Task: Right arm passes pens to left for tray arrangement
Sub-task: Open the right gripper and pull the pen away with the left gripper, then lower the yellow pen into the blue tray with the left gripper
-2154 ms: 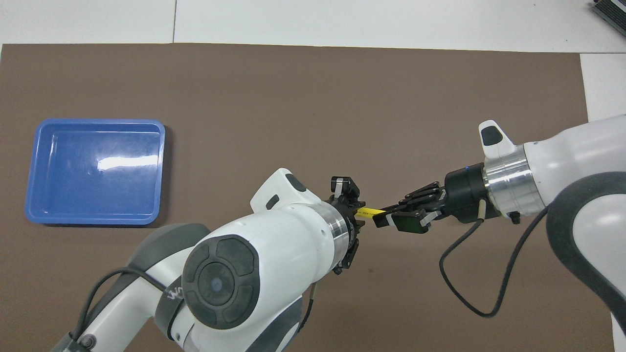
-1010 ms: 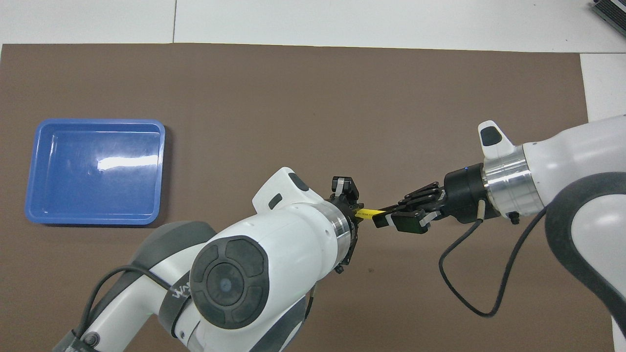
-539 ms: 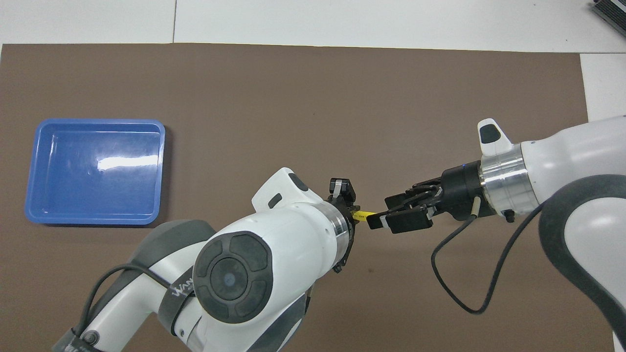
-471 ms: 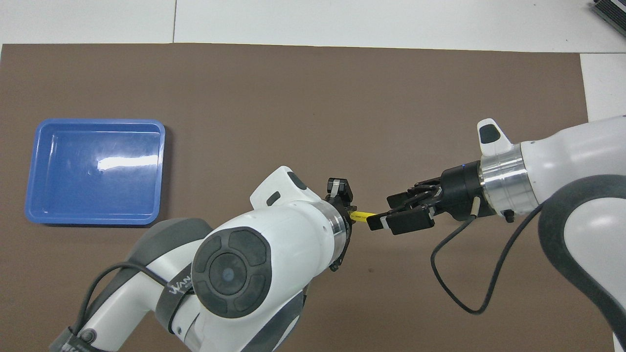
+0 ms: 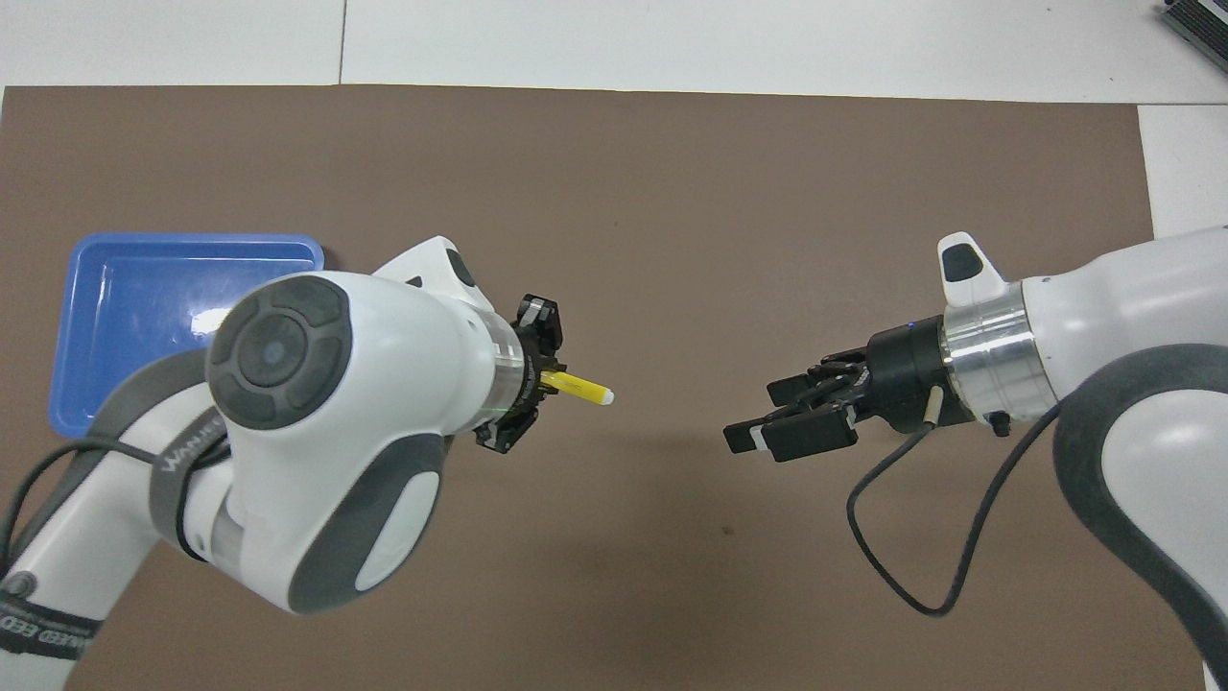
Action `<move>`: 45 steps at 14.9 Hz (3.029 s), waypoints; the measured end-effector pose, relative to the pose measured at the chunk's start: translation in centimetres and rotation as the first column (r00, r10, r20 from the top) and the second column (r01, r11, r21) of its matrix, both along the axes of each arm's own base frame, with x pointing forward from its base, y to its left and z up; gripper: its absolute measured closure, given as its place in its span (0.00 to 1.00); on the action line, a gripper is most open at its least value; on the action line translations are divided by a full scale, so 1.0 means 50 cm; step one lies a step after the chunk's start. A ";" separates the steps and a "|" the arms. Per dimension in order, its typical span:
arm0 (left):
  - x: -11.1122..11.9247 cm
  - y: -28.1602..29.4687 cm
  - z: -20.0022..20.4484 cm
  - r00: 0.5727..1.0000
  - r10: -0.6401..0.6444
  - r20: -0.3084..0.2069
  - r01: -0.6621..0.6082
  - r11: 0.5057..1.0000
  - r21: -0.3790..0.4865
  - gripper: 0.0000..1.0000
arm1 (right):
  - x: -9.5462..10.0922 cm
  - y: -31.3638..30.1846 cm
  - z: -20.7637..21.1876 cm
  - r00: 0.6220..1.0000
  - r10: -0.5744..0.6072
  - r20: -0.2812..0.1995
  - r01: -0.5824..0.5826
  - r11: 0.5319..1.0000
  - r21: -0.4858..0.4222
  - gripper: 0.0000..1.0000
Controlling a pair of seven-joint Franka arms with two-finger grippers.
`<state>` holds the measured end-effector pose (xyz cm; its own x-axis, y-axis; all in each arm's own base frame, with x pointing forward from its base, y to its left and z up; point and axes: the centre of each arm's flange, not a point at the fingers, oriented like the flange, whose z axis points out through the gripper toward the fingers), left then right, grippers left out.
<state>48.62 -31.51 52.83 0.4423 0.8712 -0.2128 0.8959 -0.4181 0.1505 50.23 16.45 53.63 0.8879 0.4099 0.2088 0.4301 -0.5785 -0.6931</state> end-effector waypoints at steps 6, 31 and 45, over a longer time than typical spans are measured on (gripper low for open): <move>0.083 0.246 -0.028 0.973 -0.230 -0.013 0.230 0.972 0.049 0.82 | 0.019 -0.067 -0.021 0.998 -0.013 0.065 0.029 0.970 -0.241 0.00; 0.221 0.922 -0.328 0.427 -0.898 -0.110 0.878 0.382 0.287 0.82 | 0.039 -0.242 -0.094 0.983 -0.015 0.183 0.144 0.680 -0.719 0.00; 0.262 0.954 -0.456 0.430 -0.899 -0.082 0.859 0.380 0.343 0.78 | 0.006 -0.283 -0.183 0.984 -0.016 0.180 0.147 0.646 -0.749 0.00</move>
<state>61.71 16.20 30.03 0.9978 -0.0205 0.0635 -0.0157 -0.9970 -0.0762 50.52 2.29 44.46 0.9118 0.4103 -0.0146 0.4103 -0.9093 0.0691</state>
